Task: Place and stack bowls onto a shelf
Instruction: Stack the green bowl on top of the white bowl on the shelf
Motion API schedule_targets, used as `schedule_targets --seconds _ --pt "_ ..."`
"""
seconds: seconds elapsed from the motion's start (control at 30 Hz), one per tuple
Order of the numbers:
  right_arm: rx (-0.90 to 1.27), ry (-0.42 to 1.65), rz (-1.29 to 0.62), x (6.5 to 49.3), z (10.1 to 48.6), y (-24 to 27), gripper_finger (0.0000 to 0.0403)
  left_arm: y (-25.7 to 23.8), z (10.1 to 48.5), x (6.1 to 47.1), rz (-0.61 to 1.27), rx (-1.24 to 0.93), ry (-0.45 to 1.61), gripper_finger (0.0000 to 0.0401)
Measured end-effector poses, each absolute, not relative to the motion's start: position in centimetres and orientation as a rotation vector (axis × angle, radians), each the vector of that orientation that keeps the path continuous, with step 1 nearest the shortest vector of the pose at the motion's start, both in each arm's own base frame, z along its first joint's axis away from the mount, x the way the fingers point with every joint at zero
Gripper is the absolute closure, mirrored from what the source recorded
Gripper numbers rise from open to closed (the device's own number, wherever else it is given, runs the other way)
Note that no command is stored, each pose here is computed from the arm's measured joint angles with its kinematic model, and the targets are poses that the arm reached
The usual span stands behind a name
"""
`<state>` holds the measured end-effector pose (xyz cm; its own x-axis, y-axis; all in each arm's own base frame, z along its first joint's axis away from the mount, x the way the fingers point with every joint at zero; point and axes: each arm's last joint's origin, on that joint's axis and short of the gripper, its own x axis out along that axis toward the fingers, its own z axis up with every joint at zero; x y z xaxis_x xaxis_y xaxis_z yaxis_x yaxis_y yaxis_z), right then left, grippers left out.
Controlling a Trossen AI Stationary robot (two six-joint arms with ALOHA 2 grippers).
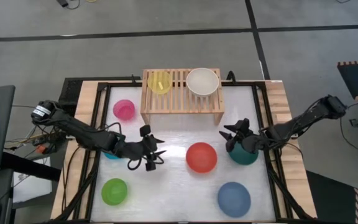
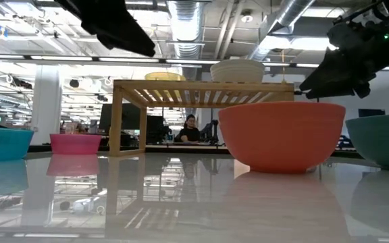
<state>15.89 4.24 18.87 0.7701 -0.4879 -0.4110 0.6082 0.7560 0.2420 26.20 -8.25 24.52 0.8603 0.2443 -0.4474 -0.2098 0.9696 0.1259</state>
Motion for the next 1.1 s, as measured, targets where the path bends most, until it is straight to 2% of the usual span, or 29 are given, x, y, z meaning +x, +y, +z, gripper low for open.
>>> schedule_targets --seconds 0.17,0.3,0.6,0.8,0.93,1.1 --pt "0.367 0.349 -0.581 15.7 18.8 4.7 0.0185 -7.4 24.7 27.2 0.264 0.025 0.426 0.0230" --pt "0.344 0.382 -0.576 15.9 18.2 5.1 0.0185 -6.9 23.3 29.2 0.218 0.002 0.407 0.0230" --pt "0.285 0.485 -0.586 16.4 16.1 6.1 0.0185 -5.9 20.3 33.5 0.170 0.059 0.274 0.0230" --pt "0.276 0.470 -0.604 16.8 15.8 6.1 0.0185 -4.0 19.8 35.0 0.187 0.070 0.291 0.0230" --pt "0.332 0.439 -0.621 17.2 16.7 5.4 0.0185 -3.6 21.9 34.8 0.189 -0.009 0.252 0.0230" --pt "0.510 0.472 -0.576 17.7 19.5 4.3 0.0185 -3.9 28.5 32.7 0.160 -0.116 0.208 0.0230"
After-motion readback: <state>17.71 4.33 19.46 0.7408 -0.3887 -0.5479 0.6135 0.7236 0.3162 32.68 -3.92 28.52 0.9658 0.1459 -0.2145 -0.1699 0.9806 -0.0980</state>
